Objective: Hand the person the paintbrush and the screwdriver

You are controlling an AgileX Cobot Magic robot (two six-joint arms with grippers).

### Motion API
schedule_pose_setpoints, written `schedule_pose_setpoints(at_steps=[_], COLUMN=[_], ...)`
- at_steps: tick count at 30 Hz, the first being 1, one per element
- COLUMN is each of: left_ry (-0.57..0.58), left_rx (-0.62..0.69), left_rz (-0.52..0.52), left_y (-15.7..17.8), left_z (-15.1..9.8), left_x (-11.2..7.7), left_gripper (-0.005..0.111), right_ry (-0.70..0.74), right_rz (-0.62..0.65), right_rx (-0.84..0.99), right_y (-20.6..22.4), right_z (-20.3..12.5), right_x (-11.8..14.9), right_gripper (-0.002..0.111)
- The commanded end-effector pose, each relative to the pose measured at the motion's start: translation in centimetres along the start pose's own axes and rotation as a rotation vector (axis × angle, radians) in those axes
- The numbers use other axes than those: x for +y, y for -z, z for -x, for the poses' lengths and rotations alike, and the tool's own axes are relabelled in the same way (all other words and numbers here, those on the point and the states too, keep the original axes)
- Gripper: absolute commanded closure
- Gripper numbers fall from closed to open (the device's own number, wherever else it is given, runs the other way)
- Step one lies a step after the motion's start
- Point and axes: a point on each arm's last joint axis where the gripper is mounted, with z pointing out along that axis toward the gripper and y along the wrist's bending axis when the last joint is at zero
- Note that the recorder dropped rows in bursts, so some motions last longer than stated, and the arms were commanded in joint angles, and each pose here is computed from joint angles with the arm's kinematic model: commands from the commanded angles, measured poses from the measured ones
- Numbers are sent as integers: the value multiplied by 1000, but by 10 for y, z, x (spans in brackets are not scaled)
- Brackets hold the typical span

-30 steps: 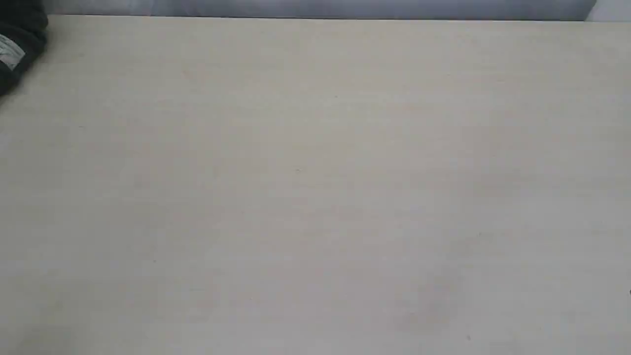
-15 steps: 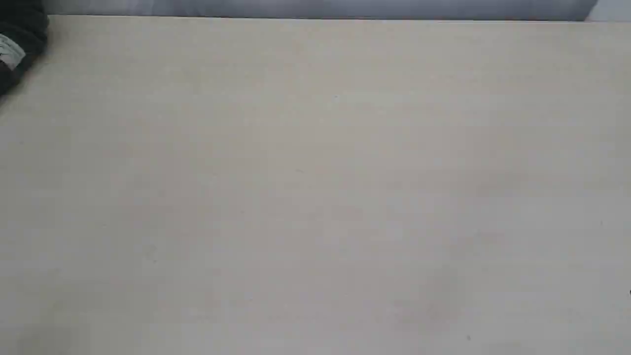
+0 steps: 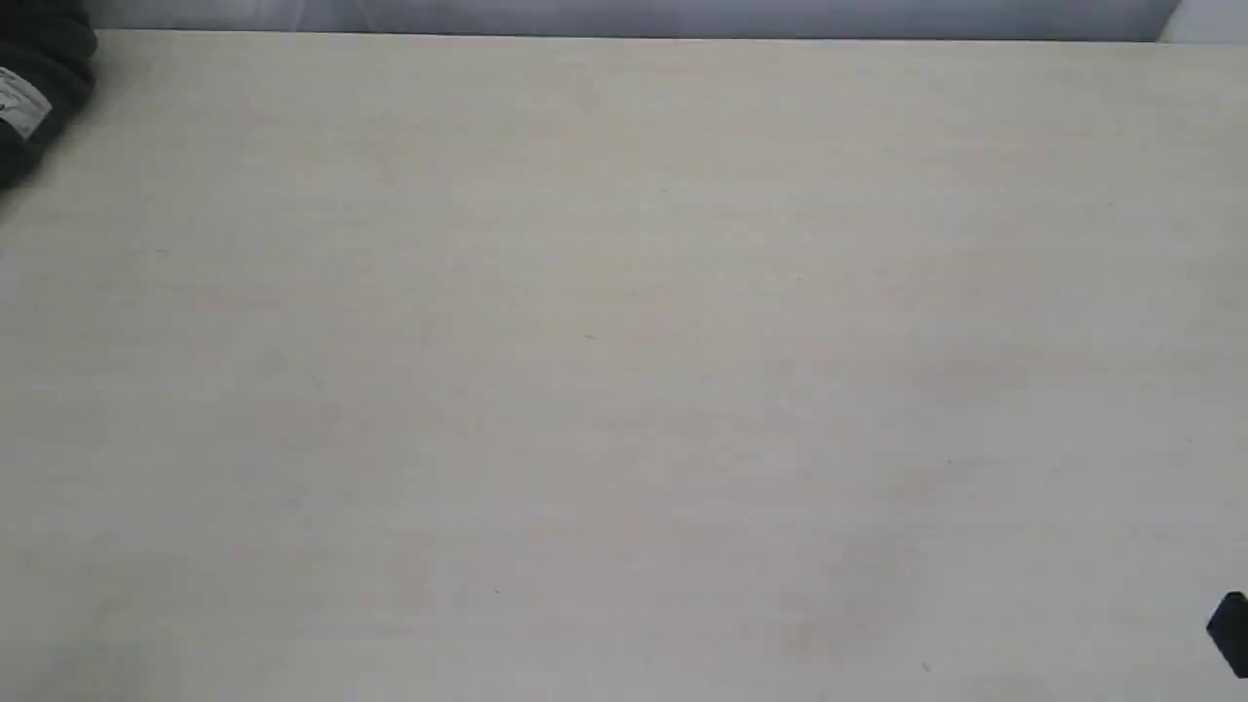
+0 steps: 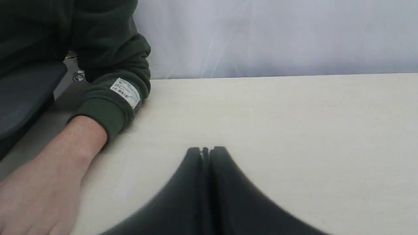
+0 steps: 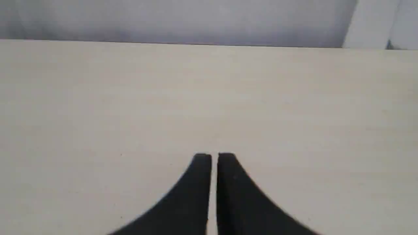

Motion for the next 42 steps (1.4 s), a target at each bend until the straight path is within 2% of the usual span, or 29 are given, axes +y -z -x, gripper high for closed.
schedule_pose_setpoints(at_steps=[1, 42], left_ry=[2, 2], left_rx=[-11, -12], left_rz=[-8, -8], left_y=[0, 0], left_z=[0, 1], left_x=[0, 0], left_gripper=[107, 107], right_ry=[91, 88], right_rz=[46, 65], right_rx=[7, 7], right_y=[0, 0], right_z=[-2, -2], right_x=[4, 6], right_gripper=[104, 104])
